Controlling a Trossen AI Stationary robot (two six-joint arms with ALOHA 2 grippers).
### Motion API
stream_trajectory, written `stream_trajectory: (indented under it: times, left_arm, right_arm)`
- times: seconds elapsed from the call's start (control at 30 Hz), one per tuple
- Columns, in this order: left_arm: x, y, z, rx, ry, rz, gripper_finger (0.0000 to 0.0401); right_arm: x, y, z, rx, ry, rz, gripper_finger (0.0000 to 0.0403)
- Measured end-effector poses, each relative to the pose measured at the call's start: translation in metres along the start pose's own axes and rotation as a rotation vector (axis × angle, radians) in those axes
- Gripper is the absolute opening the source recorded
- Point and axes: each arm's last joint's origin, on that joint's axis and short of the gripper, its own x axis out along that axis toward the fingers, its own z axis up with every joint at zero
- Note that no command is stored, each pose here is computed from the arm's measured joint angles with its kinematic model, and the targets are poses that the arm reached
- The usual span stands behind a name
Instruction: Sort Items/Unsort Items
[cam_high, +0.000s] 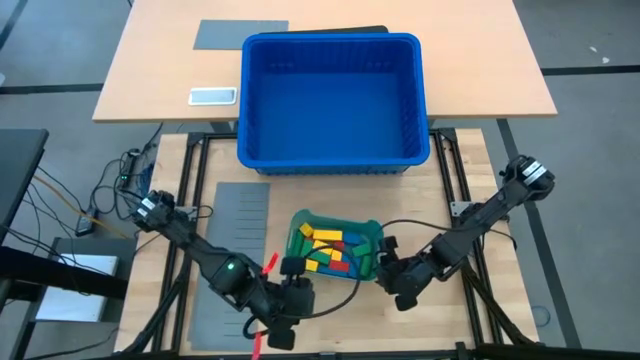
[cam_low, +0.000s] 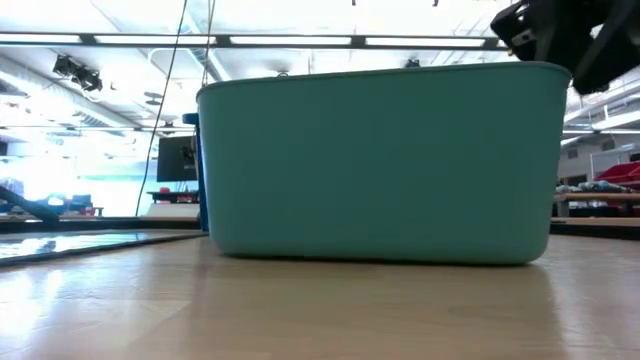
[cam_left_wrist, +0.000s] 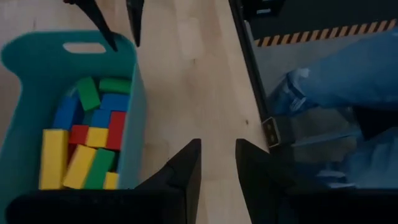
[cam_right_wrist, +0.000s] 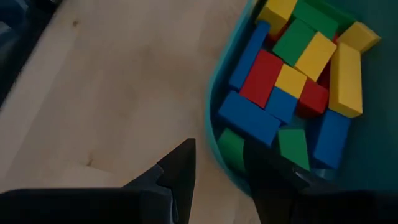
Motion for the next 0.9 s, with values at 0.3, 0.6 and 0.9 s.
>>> stream_trajectory:
  times: [0.3, 0.6, 0.9]
  left_arm:
    - [0.000, 0.000, 0.001, -0.045, -0.004, -0.001, 0.0106]
    - [0.000, 0.000, 0.001, -0.043, -0.004, -0.001, 0.0106]
    - [0.000, 0.000, 0.001, -0.039, -0.004, -0.001, 0.0106]
  right_arm:
    - [0.008, -0.013, 0.003, 0.003, 0.014, -0.008, 0.0112]
    - [0.019, -0.014, 0.012, -0.021, -0.049, 0.071, 0.0009]
    - [0.001, -0.023, 0.051, 0.049, -0.199, 0.097, 0.0005]
